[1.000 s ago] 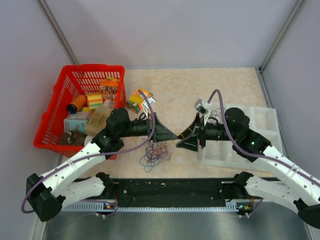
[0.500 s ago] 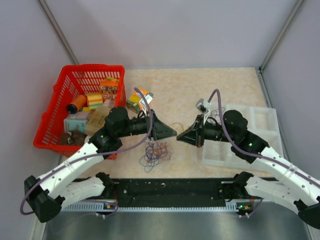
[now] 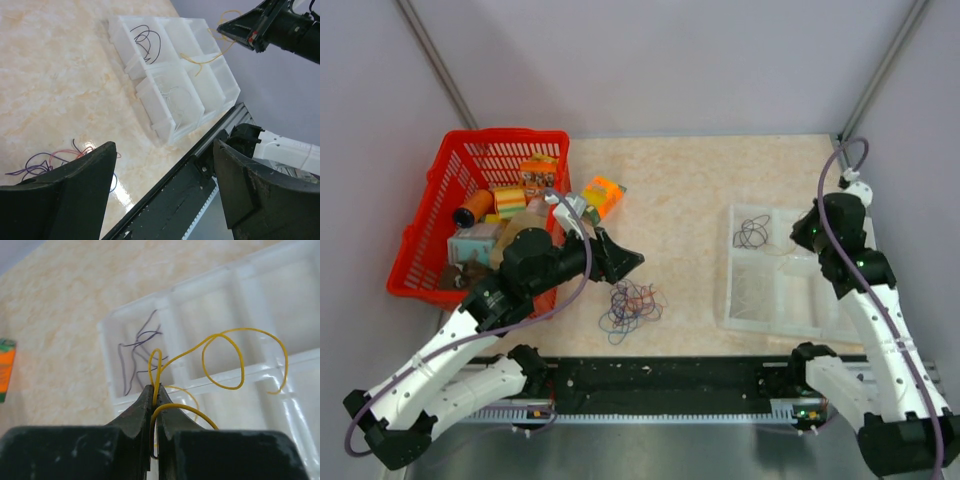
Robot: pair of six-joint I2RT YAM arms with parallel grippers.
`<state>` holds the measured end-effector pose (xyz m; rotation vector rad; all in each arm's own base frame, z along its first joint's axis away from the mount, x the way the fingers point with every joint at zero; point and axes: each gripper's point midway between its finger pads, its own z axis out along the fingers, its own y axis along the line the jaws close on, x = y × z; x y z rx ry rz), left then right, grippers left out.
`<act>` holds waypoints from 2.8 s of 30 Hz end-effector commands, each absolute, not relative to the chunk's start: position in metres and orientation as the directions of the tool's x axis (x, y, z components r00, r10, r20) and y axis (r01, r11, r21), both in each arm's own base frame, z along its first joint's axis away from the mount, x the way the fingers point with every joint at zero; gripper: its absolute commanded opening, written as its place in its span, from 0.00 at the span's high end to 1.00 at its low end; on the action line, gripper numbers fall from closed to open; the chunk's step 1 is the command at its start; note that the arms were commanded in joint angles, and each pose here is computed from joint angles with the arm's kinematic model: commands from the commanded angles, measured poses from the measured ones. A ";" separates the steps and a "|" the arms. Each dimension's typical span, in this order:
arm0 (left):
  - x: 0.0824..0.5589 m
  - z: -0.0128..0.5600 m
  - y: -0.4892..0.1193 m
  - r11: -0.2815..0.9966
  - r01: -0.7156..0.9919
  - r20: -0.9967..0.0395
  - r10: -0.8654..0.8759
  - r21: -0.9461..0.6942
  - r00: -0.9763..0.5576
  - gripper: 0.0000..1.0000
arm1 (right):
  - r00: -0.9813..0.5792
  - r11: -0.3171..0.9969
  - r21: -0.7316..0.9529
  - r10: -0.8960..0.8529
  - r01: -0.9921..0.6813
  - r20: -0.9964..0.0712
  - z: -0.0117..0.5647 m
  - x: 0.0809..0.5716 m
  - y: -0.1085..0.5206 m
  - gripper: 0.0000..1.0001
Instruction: Untangle the cables
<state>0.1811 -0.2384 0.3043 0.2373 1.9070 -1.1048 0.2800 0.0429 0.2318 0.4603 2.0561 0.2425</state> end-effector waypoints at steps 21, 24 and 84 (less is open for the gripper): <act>0.162 0.302 -0.227 0.551 0.639 -0.830 -0.213 -0.537 -0.515 0.18 | -0.592 0.970 -0.114 0.037 0.216 -0.805 0.178 0.390 -0.021 1.00; 0.162 0.301 -0.228 0.552 0.647 -0.838 -0.202 -0.525 -0.507 0.18 | -0.594 0.985 0.042 0.136 0.170 -0.793 0.173 0.380 0.006 1.00; 0.189 0.123 -0.237 0.785 0.320 -0.590 -0.072 -0.531 -0.804 0.38 | -0.684 0.517 0.518 -0.200 -0.682 -0.701 0.097 0.187 0.334 0.54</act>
